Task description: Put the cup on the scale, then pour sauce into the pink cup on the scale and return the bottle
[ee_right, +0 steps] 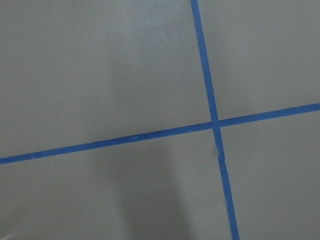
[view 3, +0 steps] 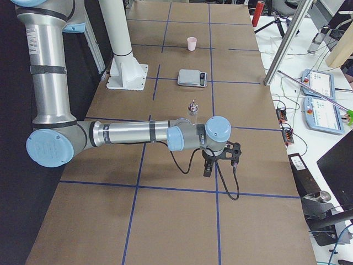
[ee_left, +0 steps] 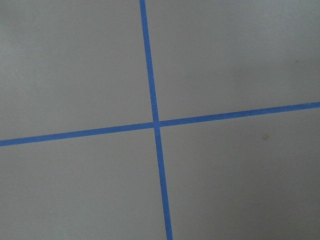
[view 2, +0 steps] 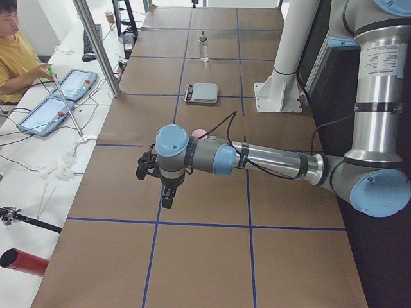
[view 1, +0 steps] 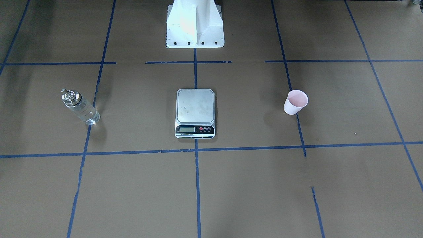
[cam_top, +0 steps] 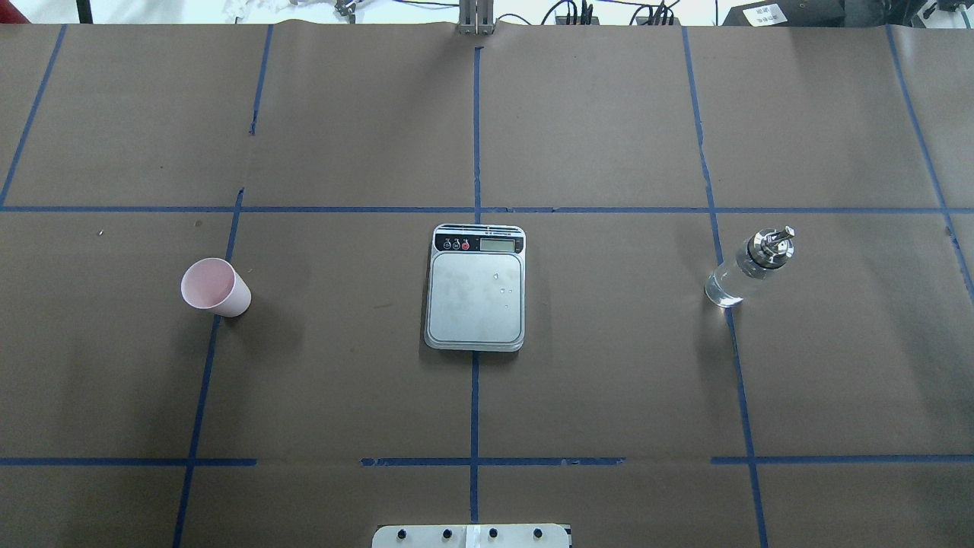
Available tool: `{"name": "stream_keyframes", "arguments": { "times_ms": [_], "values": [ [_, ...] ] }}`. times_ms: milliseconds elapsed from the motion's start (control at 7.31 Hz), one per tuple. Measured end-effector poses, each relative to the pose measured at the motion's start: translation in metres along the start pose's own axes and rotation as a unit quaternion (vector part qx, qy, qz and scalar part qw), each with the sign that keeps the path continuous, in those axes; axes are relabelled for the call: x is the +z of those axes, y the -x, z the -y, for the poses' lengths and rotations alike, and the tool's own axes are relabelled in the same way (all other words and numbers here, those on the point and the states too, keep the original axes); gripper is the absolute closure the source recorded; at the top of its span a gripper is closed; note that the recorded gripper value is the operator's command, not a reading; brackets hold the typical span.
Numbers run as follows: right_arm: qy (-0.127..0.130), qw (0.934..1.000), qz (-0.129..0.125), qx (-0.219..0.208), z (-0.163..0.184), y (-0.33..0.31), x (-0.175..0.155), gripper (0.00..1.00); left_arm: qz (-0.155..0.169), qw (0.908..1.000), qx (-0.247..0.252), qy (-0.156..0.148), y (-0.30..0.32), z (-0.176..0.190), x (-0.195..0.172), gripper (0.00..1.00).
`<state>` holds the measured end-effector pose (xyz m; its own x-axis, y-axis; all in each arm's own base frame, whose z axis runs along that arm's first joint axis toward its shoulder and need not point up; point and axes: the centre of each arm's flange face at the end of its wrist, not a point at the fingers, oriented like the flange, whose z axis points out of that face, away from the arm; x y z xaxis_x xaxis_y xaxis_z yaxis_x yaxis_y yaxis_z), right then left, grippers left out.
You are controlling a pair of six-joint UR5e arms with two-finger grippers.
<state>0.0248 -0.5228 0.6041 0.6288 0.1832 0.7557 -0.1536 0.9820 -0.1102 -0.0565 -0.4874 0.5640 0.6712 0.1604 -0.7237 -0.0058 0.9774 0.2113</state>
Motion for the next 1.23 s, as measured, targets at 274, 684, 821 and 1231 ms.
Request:
{"name": "stream_keyframes", "arguments": {
  "times_ms": [274, 684, 821, 1231],
  "values": [
    [-0.002, 1.0, -0.001, 0.0, 0.0, -0.001, 0.001, 0.0, -0.026, 0.9989, 0.039, -0.001, -0.032, 0.006, 0.014, 0.0],
    [0.0, 1.0, 0.006, 0.001, 0.0, 0.0, 0.004, 0.0, -0.089, 0.9949, 0.021, 0.042, -0.161, 0.012, 0.075, 0.03],
    [0.003, 0.9999, 0.012, 0.0, -0.001, 0.001, 0.006, 0.0, -0.097, 0.9938, 0.0, 0.054, -0.195, 0.017, 0.088, 0.08],
    [0.007, 0.9997, 0.021, -0.008, -0.003, 0.003, 0.013, 0.0, -0.082, 0.9912, -0.037, 0.097, -0.293, 0.024, 0.148, 0.11]
  ]
}}
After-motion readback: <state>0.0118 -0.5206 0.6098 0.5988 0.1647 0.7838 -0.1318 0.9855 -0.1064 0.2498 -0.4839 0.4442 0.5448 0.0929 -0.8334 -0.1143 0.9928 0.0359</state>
